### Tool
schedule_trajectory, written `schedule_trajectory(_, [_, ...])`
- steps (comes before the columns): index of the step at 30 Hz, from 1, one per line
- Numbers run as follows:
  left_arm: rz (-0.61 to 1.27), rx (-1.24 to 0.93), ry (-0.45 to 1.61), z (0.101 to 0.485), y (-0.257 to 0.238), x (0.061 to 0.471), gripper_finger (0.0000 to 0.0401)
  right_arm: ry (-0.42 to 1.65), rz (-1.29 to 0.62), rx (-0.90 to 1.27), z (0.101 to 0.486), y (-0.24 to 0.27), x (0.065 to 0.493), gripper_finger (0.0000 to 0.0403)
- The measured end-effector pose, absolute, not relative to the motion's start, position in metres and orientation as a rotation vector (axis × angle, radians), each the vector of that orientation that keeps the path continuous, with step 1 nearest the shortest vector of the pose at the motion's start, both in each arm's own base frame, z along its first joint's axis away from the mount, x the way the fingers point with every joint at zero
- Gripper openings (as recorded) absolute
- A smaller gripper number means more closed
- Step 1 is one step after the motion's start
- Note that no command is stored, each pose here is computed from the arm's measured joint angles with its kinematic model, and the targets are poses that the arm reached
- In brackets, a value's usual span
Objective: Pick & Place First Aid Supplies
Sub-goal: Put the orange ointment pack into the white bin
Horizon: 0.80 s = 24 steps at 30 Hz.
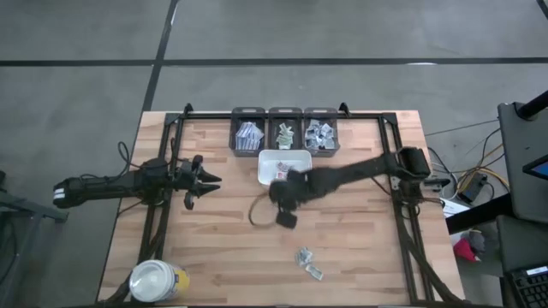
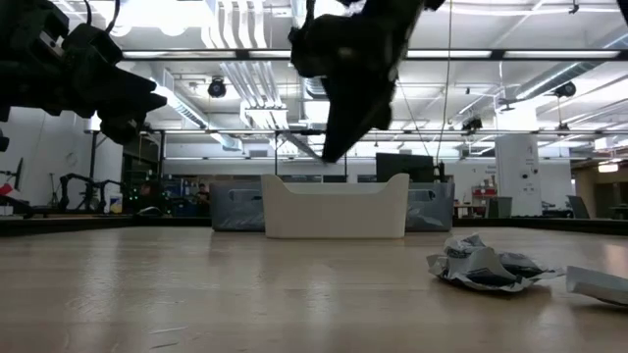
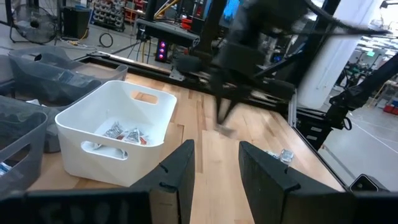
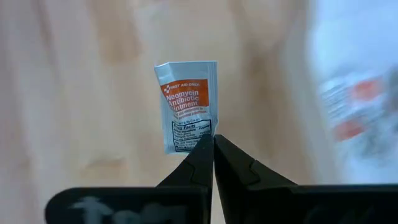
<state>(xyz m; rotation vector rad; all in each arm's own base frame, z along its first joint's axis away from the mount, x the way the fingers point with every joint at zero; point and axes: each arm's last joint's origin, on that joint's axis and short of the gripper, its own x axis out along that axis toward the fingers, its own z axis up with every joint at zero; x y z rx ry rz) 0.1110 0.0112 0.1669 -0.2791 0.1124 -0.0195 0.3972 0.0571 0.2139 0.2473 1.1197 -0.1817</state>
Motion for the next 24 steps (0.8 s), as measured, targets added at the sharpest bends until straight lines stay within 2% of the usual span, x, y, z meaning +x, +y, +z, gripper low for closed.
schedule_trajectory(8, [-0.019,-0.279,0.112,0.167,0.011,0.111,0.012,1.068,-0.244,0.099,0.231,-0.017,0.408,0.0008])
schedule_trajectory(14, [-0.019,-0.279,0.112,0.167,0.011,0.111,0.012,1.156,-0.272,0.002,0.242,-0.058,0.399,0.0008])
schedule_trajectory(24, [-0.018,-0.279,0.112,0.167,0.011,0.111,0.012,1.304,-0.262,0.014,0.252,-0.085,0.383,0.0008])
